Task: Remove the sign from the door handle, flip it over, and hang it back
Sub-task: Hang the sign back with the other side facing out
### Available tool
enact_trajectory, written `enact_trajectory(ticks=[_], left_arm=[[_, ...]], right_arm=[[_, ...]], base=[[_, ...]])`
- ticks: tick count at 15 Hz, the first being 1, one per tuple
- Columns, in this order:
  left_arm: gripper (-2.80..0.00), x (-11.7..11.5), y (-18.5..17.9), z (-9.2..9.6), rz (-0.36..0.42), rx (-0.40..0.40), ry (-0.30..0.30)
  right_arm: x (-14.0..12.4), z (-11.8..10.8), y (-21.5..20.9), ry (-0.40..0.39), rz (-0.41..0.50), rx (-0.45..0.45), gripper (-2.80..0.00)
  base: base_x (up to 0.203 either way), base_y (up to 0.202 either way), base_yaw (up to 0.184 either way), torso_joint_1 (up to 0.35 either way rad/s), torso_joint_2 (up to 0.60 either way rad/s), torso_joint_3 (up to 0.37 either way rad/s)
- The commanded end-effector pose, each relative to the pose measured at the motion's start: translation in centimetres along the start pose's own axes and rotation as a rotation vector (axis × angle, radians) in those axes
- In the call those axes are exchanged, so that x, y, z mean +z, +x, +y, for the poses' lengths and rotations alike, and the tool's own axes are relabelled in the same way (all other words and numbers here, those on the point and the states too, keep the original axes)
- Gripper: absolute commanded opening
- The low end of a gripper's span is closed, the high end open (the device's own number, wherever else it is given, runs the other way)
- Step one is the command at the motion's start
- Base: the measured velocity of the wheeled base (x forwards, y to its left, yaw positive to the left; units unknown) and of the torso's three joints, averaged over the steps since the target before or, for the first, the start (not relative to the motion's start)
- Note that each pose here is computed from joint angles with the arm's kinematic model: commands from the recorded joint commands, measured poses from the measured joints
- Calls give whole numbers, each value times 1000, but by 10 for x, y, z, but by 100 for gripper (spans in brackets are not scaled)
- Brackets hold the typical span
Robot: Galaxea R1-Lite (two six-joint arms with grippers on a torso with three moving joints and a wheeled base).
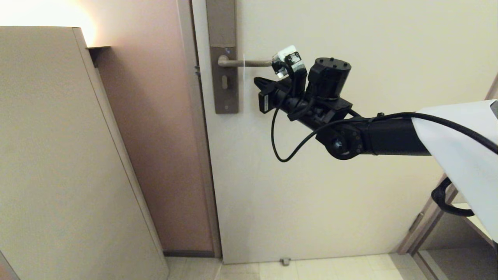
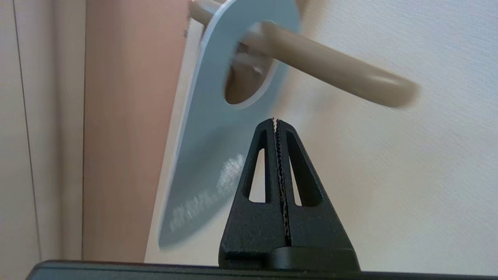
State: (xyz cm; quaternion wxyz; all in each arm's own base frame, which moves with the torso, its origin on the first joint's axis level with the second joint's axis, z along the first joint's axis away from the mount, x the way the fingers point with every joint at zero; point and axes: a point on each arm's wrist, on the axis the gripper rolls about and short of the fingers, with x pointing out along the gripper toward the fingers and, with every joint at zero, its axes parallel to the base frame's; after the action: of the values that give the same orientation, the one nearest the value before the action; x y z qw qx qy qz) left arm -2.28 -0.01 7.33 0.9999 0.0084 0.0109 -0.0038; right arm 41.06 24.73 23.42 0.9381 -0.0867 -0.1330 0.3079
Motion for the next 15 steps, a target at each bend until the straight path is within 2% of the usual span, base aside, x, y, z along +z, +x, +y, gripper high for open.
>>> enact_trajectory(ticks=[1, 6, 11, 15], left_arm=[[-280, 0, 0, 0, 0, 1, 0], [-280, 0, 0, 0, 0, 0, 0], [-280, 0, 0, 0, 0, 1, 0], [-280, 0, 0, 0, 0, 1, 0]], right_arm=[[-16, 3, 10, -2, -5, -1, -280], [-22, 13, 17, -5, -39, 1, -280], [-18, 39, 30, -4, -141, 29, -280], [-13, 57, 34, -3, -186, 53, -280]], base=[[0, 0, 0, 0, 0, 0], [0, 0, 0, 0, 0, 0], [0, 0, 0, 0, 0, 0], [0, 0, 0, 0, 0, 0]])
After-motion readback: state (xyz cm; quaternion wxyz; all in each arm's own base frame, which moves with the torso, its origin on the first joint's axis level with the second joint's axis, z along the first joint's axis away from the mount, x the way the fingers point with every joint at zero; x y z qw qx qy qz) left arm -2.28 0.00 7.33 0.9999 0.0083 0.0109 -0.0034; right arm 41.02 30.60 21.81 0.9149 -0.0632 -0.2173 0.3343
